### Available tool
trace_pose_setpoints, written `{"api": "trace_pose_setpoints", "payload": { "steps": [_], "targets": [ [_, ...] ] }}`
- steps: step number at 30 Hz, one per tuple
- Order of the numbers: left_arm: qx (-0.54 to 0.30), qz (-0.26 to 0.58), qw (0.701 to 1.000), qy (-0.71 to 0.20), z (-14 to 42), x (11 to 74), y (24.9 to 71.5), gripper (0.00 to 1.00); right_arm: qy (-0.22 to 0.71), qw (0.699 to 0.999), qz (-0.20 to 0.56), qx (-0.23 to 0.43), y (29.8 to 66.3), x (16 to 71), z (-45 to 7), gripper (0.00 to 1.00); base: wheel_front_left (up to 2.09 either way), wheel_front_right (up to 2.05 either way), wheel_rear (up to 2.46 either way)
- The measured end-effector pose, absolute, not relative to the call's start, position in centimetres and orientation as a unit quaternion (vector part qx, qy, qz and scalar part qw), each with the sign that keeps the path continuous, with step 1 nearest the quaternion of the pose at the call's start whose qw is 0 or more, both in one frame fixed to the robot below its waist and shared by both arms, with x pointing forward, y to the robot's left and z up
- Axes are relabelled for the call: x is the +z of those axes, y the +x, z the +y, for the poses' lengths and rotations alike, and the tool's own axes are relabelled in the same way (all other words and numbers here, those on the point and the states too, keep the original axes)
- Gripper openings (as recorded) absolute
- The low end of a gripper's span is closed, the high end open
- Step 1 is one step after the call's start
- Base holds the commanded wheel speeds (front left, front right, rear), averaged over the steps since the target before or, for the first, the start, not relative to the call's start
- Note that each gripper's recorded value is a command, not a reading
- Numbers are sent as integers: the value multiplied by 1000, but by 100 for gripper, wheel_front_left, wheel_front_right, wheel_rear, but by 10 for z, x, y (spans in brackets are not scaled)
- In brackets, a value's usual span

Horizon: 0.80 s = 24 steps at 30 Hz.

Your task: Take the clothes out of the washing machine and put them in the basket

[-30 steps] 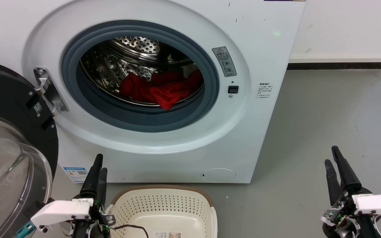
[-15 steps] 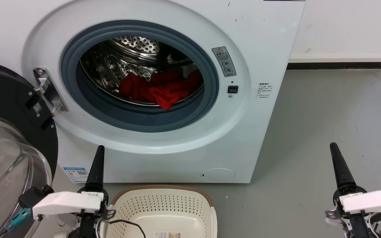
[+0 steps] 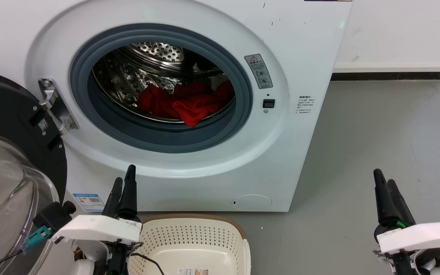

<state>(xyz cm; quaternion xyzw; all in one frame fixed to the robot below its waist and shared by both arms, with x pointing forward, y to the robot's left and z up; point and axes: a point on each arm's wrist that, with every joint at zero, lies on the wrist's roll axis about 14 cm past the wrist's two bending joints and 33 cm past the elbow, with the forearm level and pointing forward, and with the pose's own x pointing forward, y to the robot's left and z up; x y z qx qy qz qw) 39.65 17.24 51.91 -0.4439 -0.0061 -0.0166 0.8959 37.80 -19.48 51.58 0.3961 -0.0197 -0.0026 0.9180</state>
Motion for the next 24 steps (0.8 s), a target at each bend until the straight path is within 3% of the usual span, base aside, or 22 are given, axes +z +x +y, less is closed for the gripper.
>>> {"api": "trace_pose_setpoints", "payload": {
  "steps": [24],
  "targets": [
    [-24, -24, 962, -271, 166, 525, 400, 100, 226, 973, -33, 18, 374, 523, -185, 100, 0, 0, 0]
  ]
}}
